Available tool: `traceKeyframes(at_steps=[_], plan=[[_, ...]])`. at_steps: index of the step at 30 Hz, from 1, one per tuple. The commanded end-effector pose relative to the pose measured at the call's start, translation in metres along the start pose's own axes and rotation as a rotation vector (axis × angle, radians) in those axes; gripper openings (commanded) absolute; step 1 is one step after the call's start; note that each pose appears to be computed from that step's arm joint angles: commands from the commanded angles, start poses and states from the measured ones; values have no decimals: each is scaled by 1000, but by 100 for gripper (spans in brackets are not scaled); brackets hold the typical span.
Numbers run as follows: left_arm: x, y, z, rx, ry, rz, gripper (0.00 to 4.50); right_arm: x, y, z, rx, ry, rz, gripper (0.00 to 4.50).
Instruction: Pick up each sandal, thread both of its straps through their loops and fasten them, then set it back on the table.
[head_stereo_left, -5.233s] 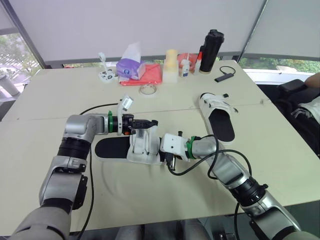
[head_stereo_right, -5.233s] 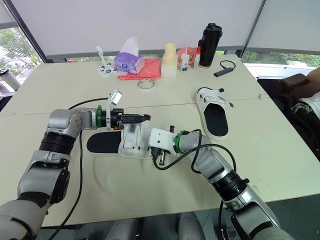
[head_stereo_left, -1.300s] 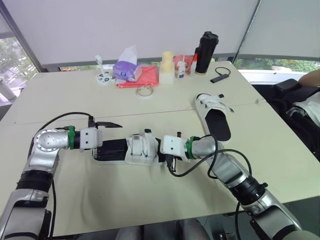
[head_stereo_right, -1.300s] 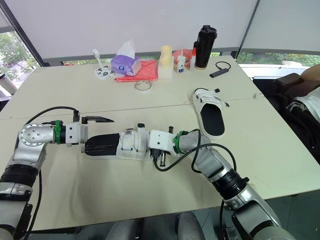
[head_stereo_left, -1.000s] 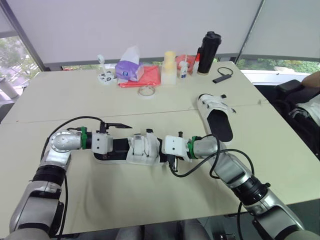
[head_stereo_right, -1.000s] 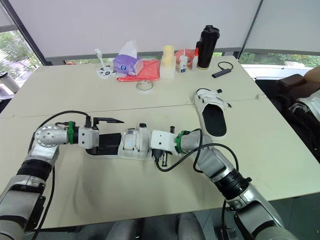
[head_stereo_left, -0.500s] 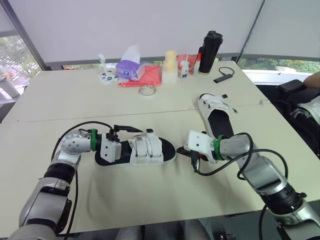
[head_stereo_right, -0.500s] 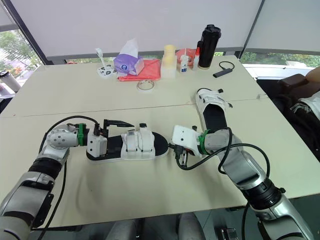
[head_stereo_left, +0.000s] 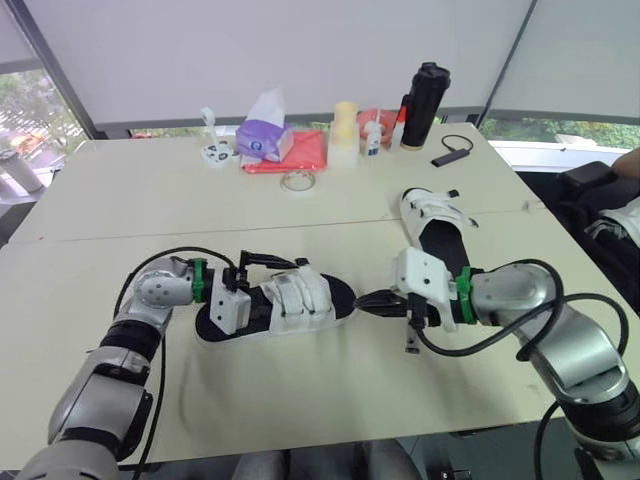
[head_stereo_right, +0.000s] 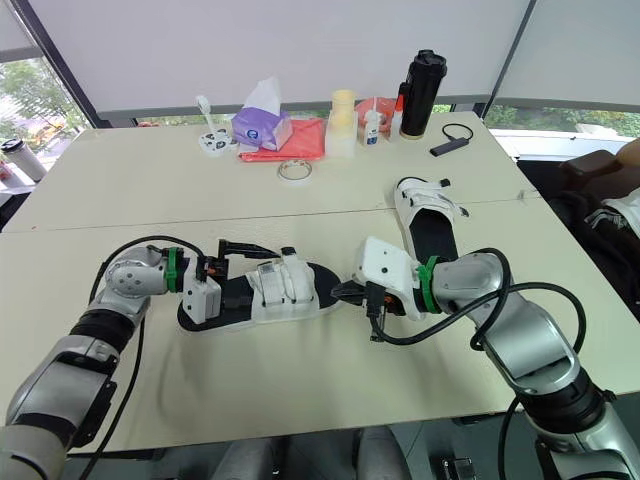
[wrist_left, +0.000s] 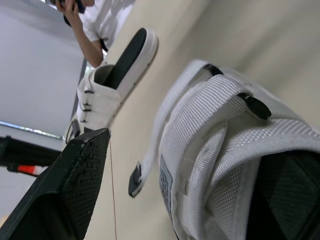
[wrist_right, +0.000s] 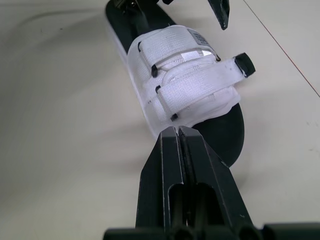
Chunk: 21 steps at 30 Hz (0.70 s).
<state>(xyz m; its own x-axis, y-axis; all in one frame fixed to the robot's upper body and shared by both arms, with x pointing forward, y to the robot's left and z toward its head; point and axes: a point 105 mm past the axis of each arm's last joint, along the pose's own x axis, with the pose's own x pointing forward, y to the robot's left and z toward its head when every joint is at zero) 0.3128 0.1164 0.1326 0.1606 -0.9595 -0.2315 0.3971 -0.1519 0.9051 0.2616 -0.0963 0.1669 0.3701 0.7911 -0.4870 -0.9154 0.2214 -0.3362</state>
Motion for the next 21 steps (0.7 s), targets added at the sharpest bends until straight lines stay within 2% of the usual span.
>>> traceKeyframes(at_steps=[1, 7, 16, 21], plan=[[6, 17, 5, 77, -25, 79, 321, -6, 2, 9, -38, -22, -23, 0], [12, 18, 3, 122, -9, 96, 6, -11, 5, 15, -17, -57, -24, 0], [2, 14, -14, 174, 163, 158, 2, -20, 6, 33, 14, -141, -18, 0], [-35, 43, -46, 270, 496, 325, 2, -22, 0, 45, 37, -210, -9, 0]])
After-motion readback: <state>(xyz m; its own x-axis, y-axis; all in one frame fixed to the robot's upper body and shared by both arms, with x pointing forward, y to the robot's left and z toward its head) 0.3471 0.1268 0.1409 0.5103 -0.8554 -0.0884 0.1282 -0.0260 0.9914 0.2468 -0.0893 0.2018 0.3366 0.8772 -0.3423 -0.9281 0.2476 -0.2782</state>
